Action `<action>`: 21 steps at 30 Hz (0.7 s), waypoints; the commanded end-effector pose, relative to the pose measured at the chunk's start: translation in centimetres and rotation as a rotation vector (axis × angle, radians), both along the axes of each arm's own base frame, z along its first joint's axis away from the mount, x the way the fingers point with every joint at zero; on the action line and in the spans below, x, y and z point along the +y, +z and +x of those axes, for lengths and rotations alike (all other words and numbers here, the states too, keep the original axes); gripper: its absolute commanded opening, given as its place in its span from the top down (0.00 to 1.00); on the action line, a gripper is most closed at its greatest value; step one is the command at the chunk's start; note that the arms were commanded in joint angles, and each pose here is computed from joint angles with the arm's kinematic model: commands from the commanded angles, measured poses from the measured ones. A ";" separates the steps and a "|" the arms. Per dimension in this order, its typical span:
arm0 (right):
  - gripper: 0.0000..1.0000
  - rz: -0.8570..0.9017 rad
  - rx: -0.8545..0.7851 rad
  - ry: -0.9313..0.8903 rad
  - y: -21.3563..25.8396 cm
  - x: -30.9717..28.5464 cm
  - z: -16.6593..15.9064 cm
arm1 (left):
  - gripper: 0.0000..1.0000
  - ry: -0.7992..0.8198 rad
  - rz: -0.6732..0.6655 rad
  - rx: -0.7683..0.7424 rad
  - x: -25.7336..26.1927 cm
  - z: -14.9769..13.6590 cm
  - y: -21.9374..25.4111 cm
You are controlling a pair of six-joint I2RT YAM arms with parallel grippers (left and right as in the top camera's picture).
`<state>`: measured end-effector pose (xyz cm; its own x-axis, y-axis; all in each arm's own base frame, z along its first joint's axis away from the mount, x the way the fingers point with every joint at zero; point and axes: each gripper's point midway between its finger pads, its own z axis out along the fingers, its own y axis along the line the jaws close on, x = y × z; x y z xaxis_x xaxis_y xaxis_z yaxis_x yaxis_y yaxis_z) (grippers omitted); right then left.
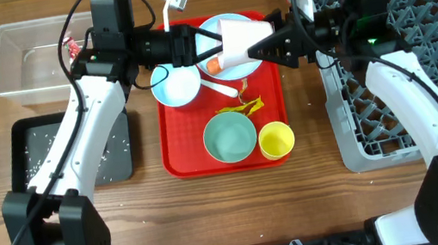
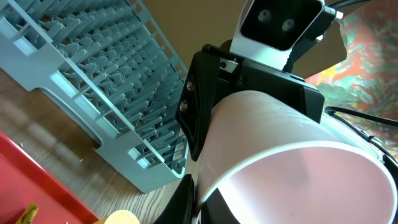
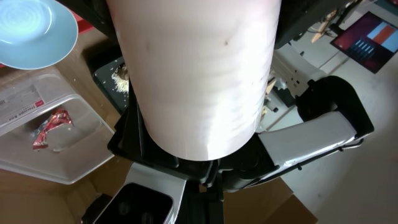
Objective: Sort waste into correct bins and load items into the dishwasher rack
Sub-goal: 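Grasp the pink cup with the right gripper from the left gripper, then carry the pink cup with the right gripper into the dish rack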
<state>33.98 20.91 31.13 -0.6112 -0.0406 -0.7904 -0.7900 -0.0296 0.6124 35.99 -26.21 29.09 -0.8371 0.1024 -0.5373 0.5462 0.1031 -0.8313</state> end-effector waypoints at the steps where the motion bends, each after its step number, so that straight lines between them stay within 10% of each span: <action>1: 0.43 0.001 0.011 0.017 -0.7 0.3 0.1 | 0.94 -0.024 -0.012 -0.008 -0.2 -0.4 0.2; 21: 0.47 0.019 -0.014 -0.077 -0.3 -5.5 1.9 | 0.88 -0.019 -0.009 -0.007 -0.2 -0.3 0.2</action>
<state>36.16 15.47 31.36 -0.5975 0.0350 -0.8011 -0.7994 0.0523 0.5985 35.98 -26.20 29.04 -0.8383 0.1029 -0.5355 0.5444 0.1045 -0.8323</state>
